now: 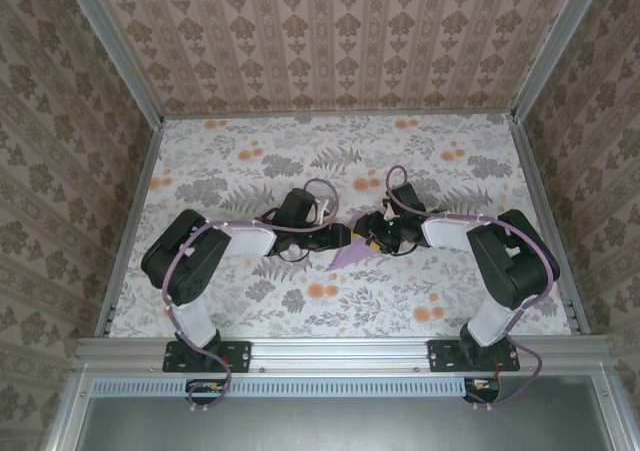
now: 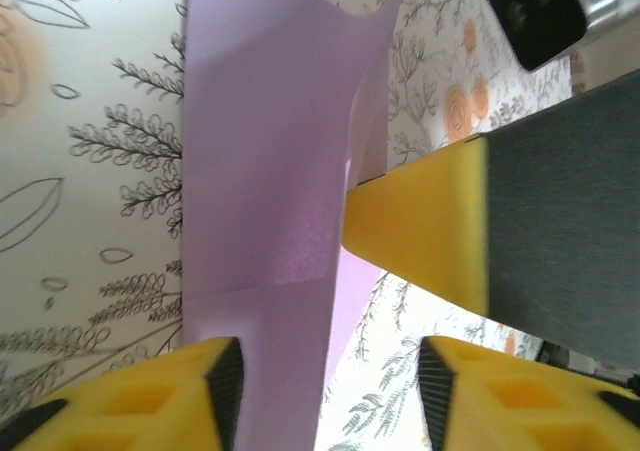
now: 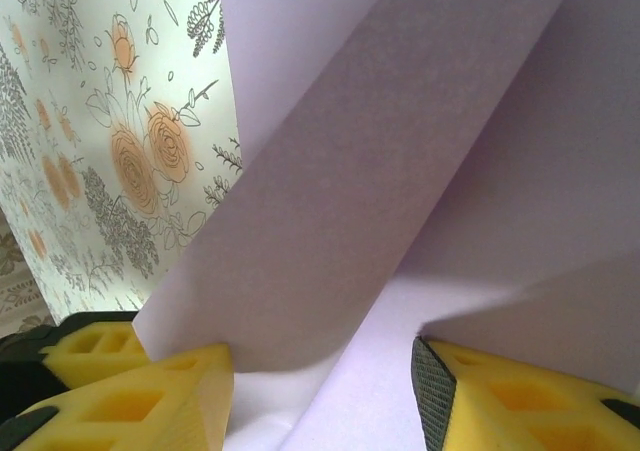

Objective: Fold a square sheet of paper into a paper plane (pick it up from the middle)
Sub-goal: Fourth fold the wing at the center of the table.

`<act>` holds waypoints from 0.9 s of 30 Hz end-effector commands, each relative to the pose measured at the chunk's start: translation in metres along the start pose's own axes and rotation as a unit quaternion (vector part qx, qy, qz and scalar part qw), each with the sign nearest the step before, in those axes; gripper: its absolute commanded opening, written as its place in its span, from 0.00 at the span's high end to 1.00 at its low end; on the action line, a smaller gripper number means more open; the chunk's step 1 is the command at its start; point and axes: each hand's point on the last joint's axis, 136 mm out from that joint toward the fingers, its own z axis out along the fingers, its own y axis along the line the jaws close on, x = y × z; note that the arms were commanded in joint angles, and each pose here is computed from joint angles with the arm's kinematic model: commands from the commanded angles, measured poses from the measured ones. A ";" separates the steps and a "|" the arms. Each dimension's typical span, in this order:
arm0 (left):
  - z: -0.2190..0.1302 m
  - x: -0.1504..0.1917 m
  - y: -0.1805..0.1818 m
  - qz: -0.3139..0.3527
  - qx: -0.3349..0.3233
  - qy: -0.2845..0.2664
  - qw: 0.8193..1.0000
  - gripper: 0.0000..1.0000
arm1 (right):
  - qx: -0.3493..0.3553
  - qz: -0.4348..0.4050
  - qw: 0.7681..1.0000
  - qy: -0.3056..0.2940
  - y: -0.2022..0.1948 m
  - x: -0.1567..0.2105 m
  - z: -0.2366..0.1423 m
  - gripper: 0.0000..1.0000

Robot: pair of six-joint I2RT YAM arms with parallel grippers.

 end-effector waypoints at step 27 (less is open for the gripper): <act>0.008 0.024 -0.001 0.038 -0.067 0.042 0.996 0.82 | 0.188 0.060 0.980 0.031 -0.082 0.016 0.007 0.46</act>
